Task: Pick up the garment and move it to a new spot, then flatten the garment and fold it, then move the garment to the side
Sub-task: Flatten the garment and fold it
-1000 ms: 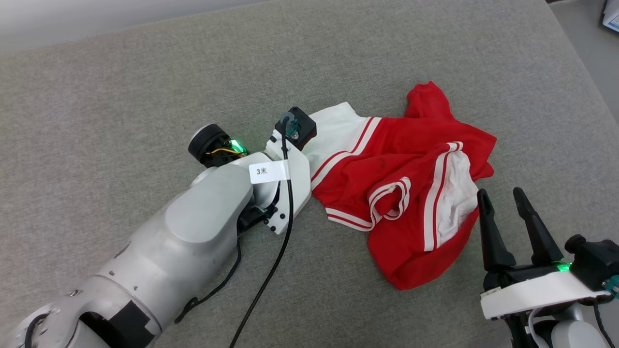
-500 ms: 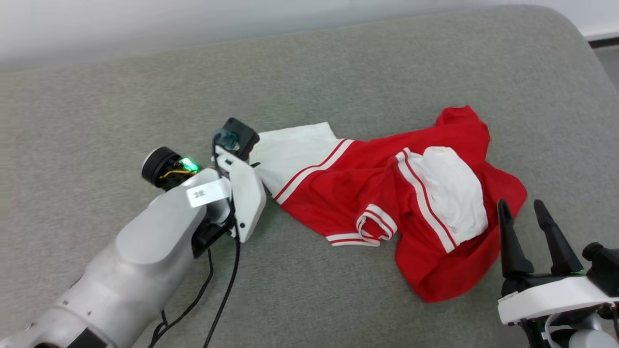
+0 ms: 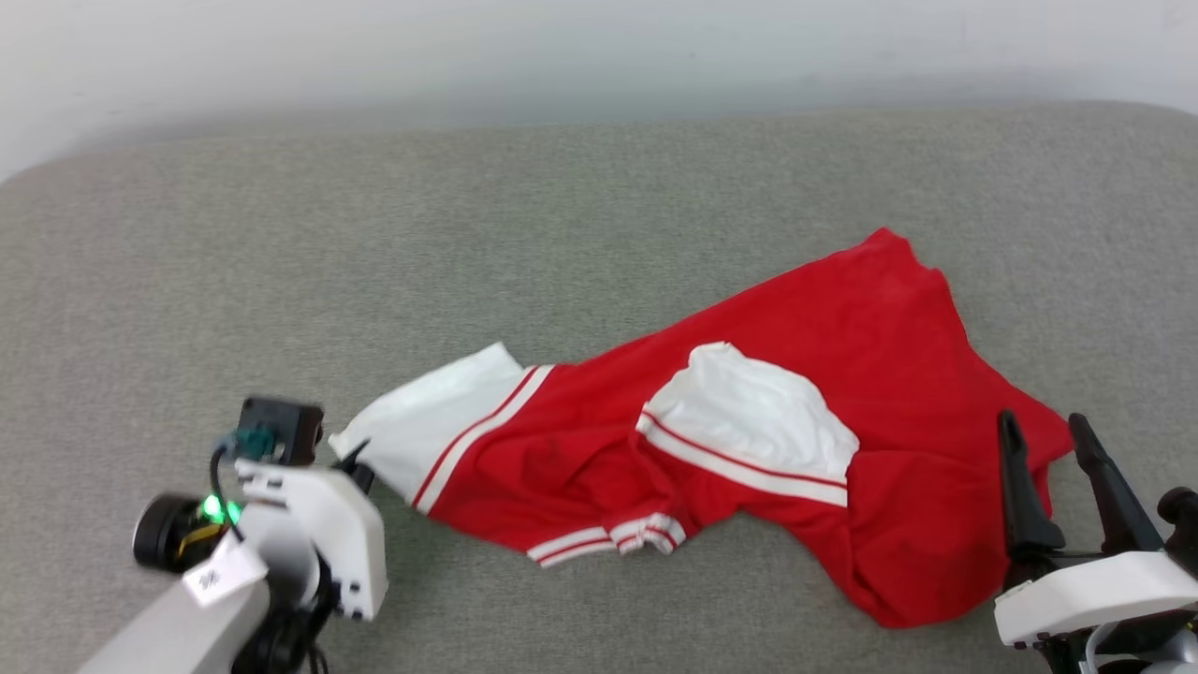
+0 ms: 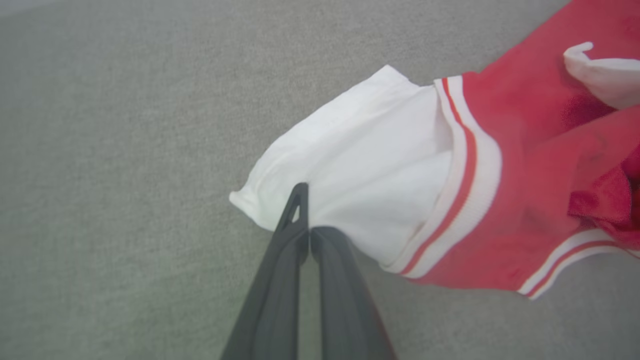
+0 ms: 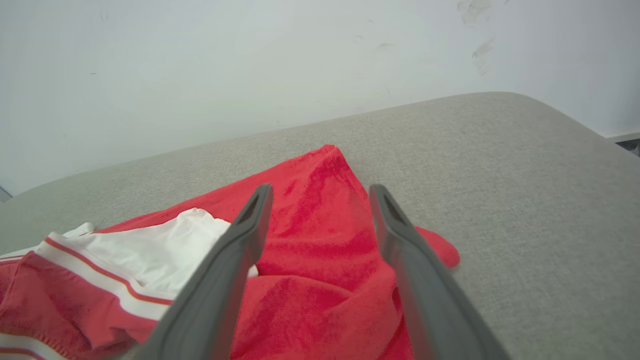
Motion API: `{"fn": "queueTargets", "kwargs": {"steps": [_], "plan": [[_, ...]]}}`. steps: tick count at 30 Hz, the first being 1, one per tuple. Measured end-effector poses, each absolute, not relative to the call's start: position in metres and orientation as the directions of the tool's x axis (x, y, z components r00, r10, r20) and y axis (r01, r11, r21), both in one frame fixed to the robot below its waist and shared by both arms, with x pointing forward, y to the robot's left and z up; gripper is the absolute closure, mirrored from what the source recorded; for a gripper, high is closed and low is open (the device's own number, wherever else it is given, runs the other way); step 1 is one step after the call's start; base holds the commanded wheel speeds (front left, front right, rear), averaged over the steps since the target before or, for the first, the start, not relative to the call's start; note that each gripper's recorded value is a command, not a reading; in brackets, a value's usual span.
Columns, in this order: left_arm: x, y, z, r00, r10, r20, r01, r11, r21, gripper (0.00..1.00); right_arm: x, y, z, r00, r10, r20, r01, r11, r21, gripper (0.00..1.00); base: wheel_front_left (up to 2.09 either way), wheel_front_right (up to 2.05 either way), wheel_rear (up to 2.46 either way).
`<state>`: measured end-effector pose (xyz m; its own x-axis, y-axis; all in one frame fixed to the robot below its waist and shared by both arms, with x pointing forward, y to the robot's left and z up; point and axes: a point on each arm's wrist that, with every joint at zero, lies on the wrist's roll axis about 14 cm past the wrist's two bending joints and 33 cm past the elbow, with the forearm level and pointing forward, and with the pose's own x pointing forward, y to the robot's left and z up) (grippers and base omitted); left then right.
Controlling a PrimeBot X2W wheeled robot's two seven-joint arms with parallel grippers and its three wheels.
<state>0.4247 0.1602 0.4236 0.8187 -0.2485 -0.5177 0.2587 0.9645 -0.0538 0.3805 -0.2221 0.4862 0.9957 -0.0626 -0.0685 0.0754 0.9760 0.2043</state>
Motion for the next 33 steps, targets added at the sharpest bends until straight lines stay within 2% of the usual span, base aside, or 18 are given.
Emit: {"fn": "queueTargets", "kwargs": {"steps": [7, 11, 16, 17, 18, 21, 25, 28, 33], "plan": [[0.349, 0.196, 0.396, 0.782, -0.124, -0.611, 0.058, 0.990, -0.127, 1.00, 0.381, -0.211, 0.486, 0.996, -0.025, -0.090, 0.043, 0.979, 0.200, 0.00, 0.00, 0.00, 0.00], [0.313, 0.199, 0.383, 0.749, -0.105, -0.655, -0.008, 0.986, -0.167, 1.00, 0.380, -0.205, 0.490, 0.996, -0.004, -0.089, 0.022, 0.980, 0.195, 0.00, 0.00, 0.00, 0.00], [0.301, 0.188, 0.382, 0.760, -0.113, -0.640, -0.045, 0.973, -0.224, 1.00, 0.378, -0.201, 0.494, 0.996, 0.012, -0.088, 0.005, 0.981, 0.194, 0.00, 0.00, 0.00, 0.00], [0.301, 0.184, 0.382, 0.764, -0.122, -0.634, -0.042, 0.971, -0.236, 0.68, 0.378, -0.200, 0.495, 0.996, 0.015, -0.089, 0.002, 0.981, 0.192, 0.00, 0.00, 0.00, 0.00], [0.303, 0.184, 0.385, 0.779, -0.118, -0.616, -0.040, 0.971, -0.237, 0.00, 0.377, -0.199, 0.496, 0.996, 0.019, -0.087, -0.002, 0.982, 0.188, 0.00, 0.00, 0.00, 0.00], [0.317, 0.188, 0.402, 0.840, -0.088, -0.535, -0.034, 0.976, -0.215, 0.00, 0.376, -0.197, 0.499, 0.996, 0.027, -0.086, -0.011, 0.982, 0.187, 0.00, 0.00, 0.00, 0.00], [0.340, 0.192, 0.440, 0.933, -0.044, -0.356, -0.033, 0.978, -0.206, 0.00, 0.369, -0.192, 0.503, 0.995, 0.043, -0.089, -0.026, 0.984, 0.178, 0.00, 0.00, 0.00, 0.00], [0.349, 0.193, 0.463, 0.968, -0.028, -0.250, -0.020, 0.982, -0.189, 0.00, 0.367, -0.188, 0.507, 0.994, 0.058, -0.089, -0.042, 0.984, 0.172, 0.00, 0.00, 0.00, 0.00], [0.361, 0.191, 0.497, 0.994, -0.017, -0.107, -0.002, 0.985, -0.171, 0.00, 0.362, -0.160, 0.494, 0.973, 0.145, -0.180, -0.115, 0.979, 0.166, 0.00, 0.00, 0.00, 0.00]]}}
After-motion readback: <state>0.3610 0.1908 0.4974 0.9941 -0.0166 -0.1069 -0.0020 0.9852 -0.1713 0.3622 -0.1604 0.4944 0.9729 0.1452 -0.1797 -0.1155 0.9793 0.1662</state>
